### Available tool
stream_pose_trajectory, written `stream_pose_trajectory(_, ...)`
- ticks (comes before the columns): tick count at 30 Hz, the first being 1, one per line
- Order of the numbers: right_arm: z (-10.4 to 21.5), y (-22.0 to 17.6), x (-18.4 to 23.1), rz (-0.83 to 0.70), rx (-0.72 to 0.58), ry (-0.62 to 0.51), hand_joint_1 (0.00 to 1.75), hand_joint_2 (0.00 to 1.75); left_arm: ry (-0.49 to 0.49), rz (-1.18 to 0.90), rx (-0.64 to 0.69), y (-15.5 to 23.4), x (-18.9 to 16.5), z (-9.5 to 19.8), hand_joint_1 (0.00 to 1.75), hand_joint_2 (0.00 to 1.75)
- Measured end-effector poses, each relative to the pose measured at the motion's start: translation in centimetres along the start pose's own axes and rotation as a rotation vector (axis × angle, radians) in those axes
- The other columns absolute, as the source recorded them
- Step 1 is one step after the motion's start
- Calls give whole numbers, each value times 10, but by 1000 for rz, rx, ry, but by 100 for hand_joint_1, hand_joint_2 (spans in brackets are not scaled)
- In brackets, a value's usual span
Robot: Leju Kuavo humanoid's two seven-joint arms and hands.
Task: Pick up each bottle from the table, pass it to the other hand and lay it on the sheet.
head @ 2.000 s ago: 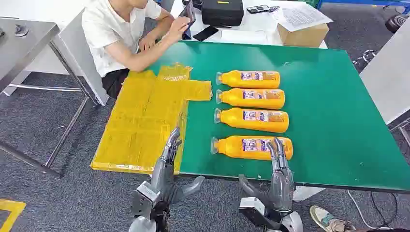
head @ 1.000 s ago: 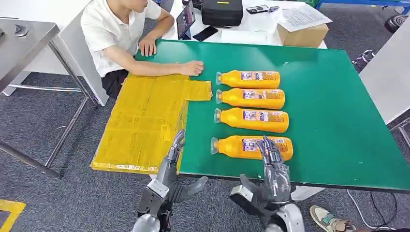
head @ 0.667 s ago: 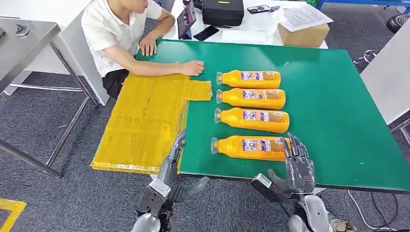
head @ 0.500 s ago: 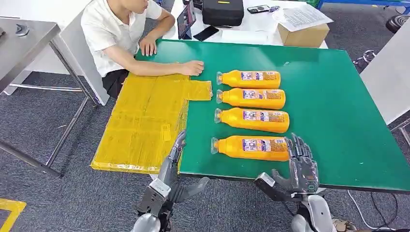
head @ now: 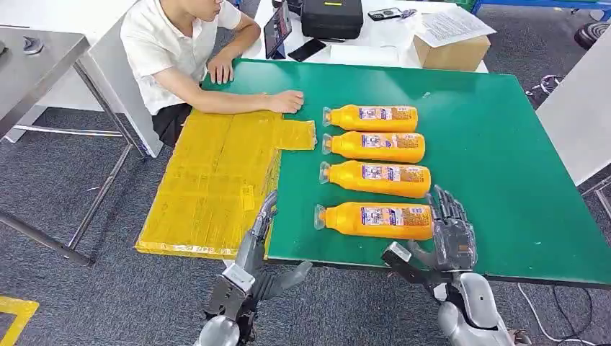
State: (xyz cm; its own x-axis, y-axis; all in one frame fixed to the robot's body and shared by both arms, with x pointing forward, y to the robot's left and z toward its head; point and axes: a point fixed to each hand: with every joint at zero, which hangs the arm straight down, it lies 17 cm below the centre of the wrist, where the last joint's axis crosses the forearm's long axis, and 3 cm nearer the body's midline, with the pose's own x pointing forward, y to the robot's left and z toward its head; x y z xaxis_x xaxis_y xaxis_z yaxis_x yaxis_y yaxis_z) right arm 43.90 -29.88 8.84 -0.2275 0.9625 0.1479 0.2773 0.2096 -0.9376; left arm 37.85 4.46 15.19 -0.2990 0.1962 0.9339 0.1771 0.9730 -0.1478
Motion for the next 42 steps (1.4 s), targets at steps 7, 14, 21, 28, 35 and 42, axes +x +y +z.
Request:
stream_pose_trajectory(7, -20, 12, -2, 22, 69, -24, 0, 175, -3, -1, -2, -2, 1, -2, 0, 175)
stream_pose_trajectory(14, -19, 37, -10, 47, 182, -32, 0, 175, -7, 1, -3, -2, 3, -3, 0, 175)
stream_pose_trajectory(21, -10, 69, -34, 39, 393, -8, 0, 175, -2, -1, -4, -2, 2, -4, 0, 175)
stream_pose_trajectory(28, -6, 73, -34, 42, 416, -16, 0, 175, 0, -3, -6, -3, 2, -4, 0, 175)
stream_pose_trajectory(35, -5, 75, -35, 43, 427, -15, 145, 175, 0, -2, -8, -3, 2, -3, 0, 175)
stream_pose_trajectory(42, 2, 79, -45, 18, 475, -6, 175, 175, 0, 4, -18, -5, 2, -3, 0, 175)
